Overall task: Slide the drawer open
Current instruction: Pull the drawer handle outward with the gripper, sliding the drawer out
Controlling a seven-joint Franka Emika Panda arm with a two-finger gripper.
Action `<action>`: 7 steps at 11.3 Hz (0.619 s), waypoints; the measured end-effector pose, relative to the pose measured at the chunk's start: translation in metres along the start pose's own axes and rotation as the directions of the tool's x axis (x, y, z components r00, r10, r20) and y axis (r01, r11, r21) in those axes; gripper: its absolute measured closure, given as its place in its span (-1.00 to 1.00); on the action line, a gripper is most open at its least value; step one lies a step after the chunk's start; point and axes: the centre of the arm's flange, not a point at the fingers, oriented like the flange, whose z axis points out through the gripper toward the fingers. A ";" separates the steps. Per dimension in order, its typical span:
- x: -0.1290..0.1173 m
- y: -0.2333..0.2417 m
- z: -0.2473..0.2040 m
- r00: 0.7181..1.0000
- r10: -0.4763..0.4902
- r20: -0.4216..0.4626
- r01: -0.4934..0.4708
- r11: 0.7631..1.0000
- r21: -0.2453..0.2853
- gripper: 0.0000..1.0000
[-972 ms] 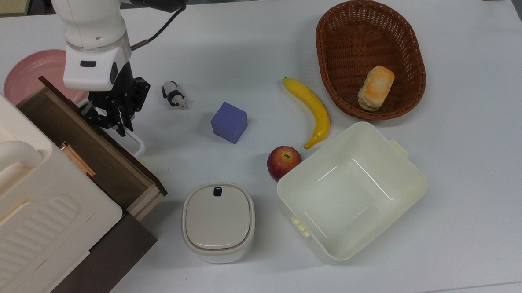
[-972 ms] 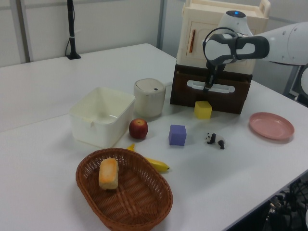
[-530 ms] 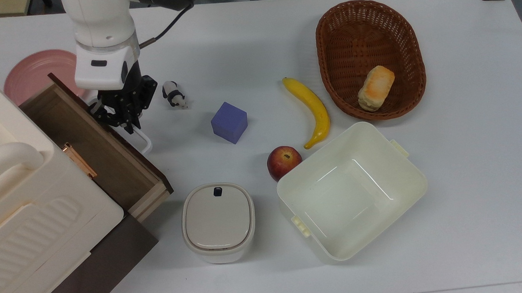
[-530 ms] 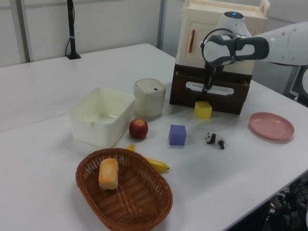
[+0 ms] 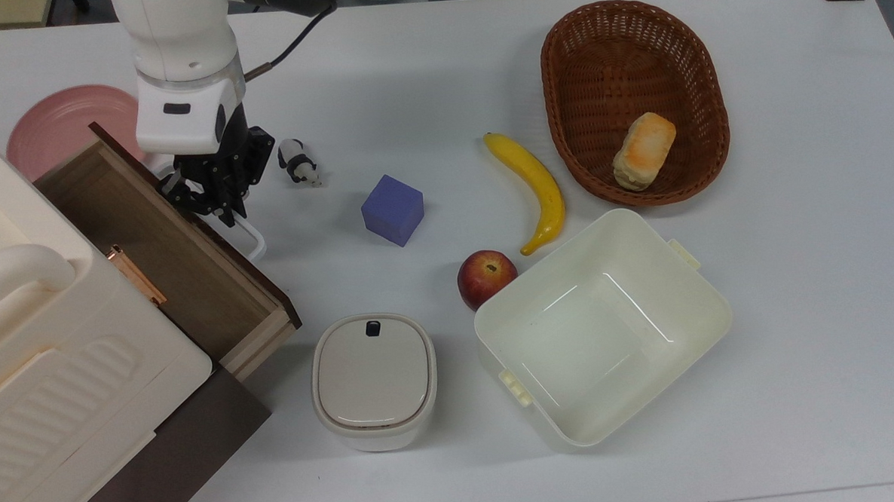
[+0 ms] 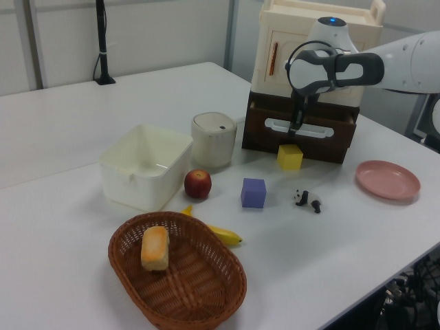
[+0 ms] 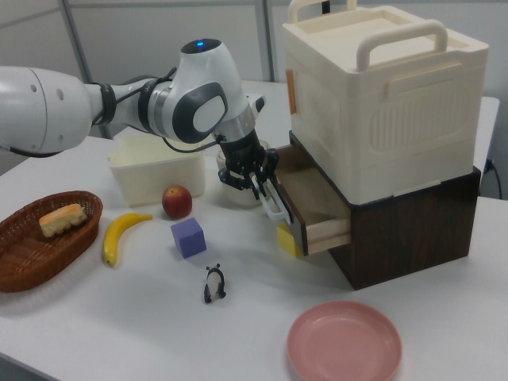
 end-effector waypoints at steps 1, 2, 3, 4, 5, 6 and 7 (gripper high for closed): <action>0.000 -0.001 0.000 1.000 -0.003 0.002 0.003 1.000 0.000 0.77; 0.000 -0.001 0.000 1.000 -0.004 0.003 0.004 1.000 0.000 0.77; 0.001 -0.003 0.000 1.000 -0.006 0.003 0.005 1.000 0.001 0.77; 0.001 -0.004 0.000 1.000 -0.007 0.004 0.007 1.000 0.002 0.77; 0.001 -0.005 -0.001 1.000 -0.008 0.004 0.008 1.000 0.003 0.77; 0.001 -0.007 -0.002 1.000 -0.009 0.006 0.009 1.000 0.006 0.77; 0.002 -0.009 -0.003 1.000 -0.013 0.008 0.013 1.000 0.011 0.77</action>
